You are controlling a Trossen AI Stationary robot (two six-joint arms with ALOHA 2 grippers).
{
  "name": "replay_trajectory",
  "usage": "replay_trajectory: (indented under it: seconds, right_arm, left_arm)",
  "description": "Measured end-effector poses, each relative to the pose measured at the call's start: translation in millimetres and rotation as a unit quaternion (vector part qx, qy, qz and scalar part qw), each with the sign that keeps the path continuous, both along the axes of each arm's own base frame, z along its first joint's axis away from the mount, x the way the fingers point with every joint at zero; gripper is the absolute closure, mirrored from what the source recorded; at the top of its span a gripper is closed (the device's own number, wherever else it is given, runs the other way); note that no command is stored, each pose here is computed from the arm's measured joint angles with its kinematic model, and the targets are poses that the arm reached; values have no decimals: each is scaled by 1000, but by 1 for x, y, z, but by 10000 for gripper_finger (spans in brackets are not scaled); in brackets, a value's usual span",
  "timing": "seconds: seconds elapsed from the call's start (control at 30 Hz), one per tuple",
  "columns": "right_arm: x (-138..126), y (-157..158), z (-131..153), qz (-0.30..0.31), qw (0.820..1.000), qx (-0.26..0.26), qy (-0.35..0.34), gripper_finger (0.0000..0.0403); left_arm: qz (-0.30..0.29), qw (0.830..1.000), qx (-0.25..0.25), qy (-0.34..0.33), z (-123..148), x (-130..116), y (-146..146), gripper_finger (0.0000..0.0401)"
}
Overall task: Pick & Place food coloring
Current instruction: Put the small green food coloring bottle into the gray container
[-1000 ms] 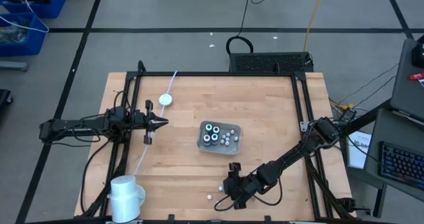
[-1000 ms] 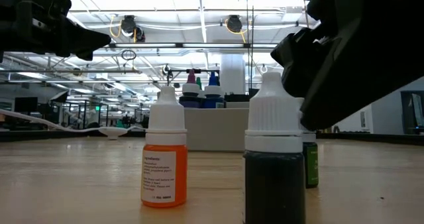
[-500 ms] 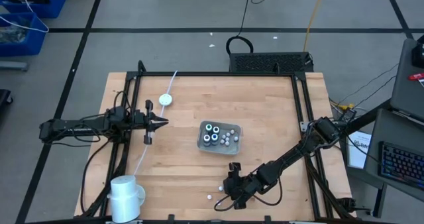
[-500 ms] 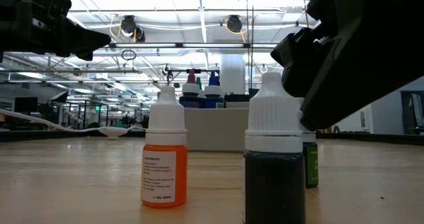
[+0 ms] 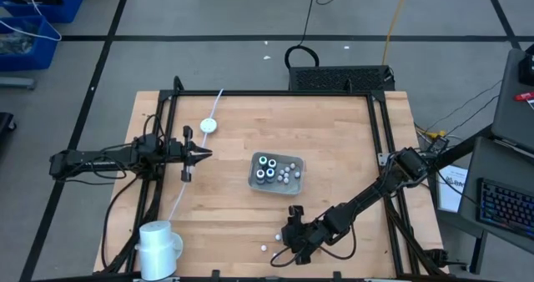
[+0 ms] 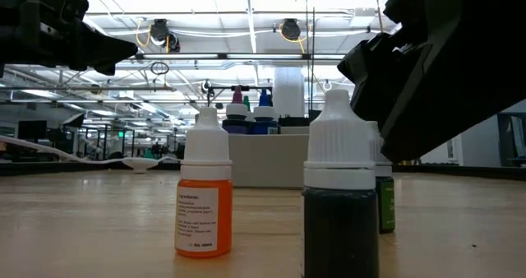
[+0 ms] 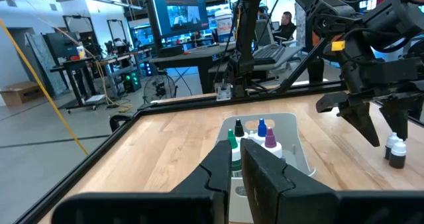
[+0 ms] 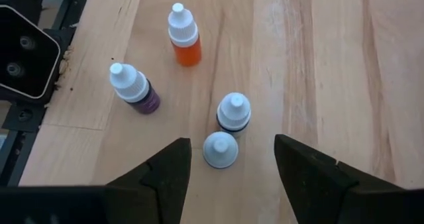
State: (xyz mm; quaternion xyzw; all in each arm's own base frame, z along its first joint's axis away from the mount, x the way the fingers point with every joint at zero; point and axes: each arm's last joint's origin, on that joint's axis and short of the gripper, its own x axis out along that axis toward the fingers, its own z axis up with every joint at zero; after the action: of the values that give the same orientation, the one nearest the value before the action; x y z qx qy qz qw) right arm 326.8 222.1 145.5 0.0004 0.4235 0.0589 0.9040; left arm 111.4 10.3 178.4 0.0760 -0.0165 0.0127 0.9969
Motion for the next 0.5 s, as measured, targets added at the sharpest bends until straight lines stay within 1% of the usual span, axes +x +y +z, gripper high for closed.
replay_trajectory:
  seconds: [0.33, 0.5]
  right_arm:
    - [-1, 2, 0, -1, 1000, 3, 0, 200]
    - [-1, 2, -1, -4, 1000, 5, 2, 225]
  left_arm:
    - [0, 1000, 0, 0, 0, 0, 0, 359]
    - [0, 1000, 0, 0, 0, 0, 0, 359]
